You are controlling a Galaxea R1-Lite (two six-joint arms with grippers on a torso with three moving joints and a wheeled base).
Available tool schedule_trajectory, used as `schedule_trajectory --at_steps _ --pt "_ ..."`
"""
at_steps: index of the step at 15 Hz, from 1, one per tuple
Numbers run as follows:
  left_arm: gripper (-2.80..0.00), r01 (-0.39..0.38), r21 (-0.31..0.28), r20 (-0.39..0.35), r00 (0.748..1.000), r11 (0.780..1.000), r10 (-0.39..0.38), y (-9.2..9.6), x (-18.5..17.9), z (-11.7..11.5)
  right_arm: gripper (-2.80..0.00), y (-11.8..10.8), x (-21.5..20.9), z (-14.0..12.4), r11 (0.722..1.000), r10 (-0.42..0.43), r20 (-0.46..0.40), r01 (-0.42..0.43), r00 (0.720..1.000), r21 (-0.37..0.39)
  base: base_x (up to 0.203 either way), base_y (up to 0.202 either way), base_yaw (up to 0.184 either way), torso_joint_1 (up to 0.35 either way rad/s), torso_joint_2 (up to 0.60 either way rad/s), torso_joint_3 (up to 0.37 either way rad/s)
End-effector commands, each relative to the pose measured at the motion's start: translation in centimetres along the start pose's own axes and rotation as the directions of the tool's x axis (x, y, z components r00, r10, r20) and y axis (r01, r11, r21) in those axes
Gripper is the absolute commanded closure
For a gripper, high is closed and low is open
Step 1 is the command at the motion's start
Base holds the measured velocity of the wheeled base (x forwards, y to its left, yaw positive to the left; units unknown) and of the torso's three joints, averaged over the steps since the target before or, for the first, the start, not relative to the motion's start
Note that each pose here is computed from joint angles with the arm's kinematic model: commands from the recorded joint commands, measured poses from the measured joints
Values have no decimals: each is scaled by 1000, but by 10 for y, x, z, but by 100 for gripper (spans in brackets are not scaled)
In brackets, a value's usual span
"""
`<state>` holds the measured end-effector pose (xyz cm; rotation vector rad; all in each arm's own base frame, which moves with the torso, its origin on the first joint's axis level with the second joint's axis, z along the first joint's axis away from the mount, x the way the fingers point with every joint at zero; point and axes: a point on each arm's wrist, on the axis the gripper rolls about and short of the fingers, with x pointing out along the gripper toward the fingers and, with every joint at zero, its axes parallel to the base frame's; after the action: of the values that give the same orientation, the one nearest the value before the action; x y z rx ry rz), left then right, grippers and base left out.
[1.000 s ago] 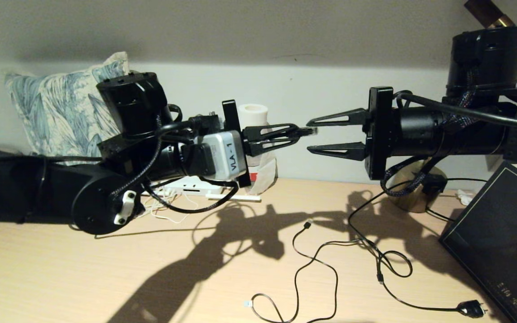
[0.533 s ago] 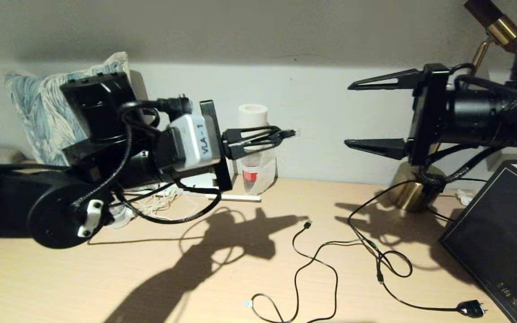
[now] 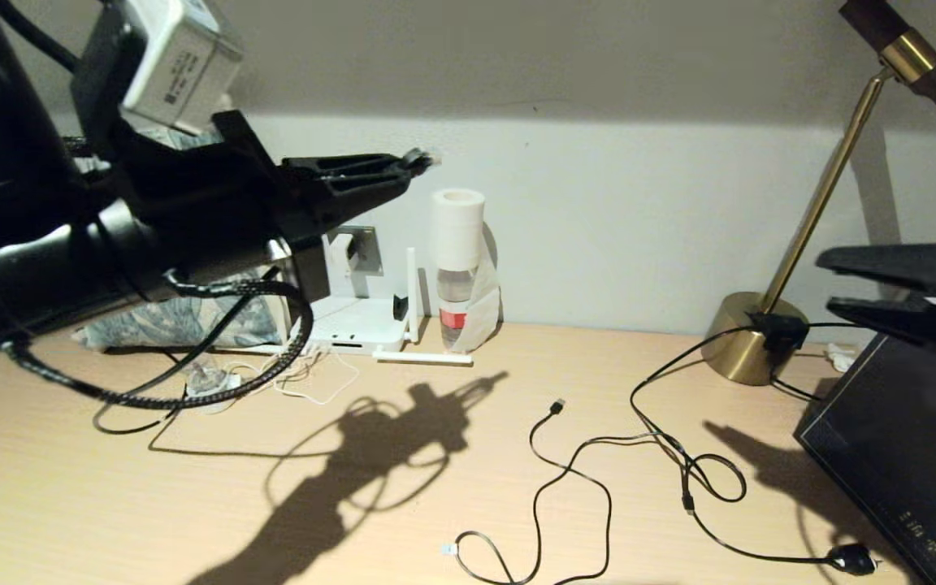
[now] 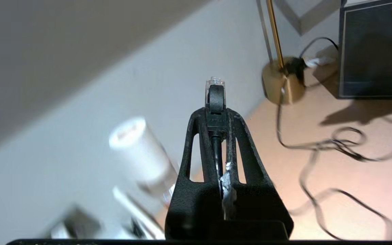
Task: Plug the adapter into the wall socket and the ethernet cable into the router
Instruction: Align cable and router interface
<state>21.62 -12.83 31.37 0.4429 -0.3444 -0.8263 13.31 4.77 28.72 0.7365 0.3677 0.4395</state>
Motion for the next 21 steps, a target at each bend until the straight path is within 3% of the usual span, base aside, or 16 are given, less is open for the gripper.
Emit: schedule_trajectory --at_steps 1,3,5,6,8,10,15,19,21 --pt "0 -8 -32 -40 999 999 7 -3 -30 17 0 -6 -62 -24 985 10 101 8 995 -170 0 0 0 0 0 0" --pt "0 -8 -69 -123 992 998 0 -11 -45 14 0 -21 -88 -46 942 -73 144 115 987 -314 0 0 0 0 0 0" --pt "0 2 -103 -170 985 995 -20 -20 -54 5 0 -39 -107 -68 876 -160 196 231 967 -424 0 0 0 0 0 0" --pt "0 1 -149 -180 983 989 -28 -23 -58 2 0 -49 -114 -79 834 -207 216 288 954 -471 0 0 0 0 0 0" --pt "0 -5 -282 -180 983 959 -47 -26 -61 0 0 -68 -123 -101 776 -246 228 332 942 -536 0 0 0 0 0 0" --pt "0 -18 -418 -185 981 908 -65 -28 -59 -4 0 -87 -125 -121 727 -267 203 335 942 -600 0 0 0 0 0 0" --pt "0 -66 -520 -290 951 851 -103 -41 -53 -34 0 -125 -118 -159 686 -324 107 311 940 -657 0 0 0 0 0 0" --pt "0 -108 -628 -305 945 771 -115 -40 -45 -39 0 -137 -114 -169 666 -385 115 362 916 -652 0 0 0 0 0 0" --pt "0 -116 -635 -314 942 764 -118 -40 -40 -42 0 -138 -114 -170 657 -412 135 396 901 -641 0 0 0 0 0 0"
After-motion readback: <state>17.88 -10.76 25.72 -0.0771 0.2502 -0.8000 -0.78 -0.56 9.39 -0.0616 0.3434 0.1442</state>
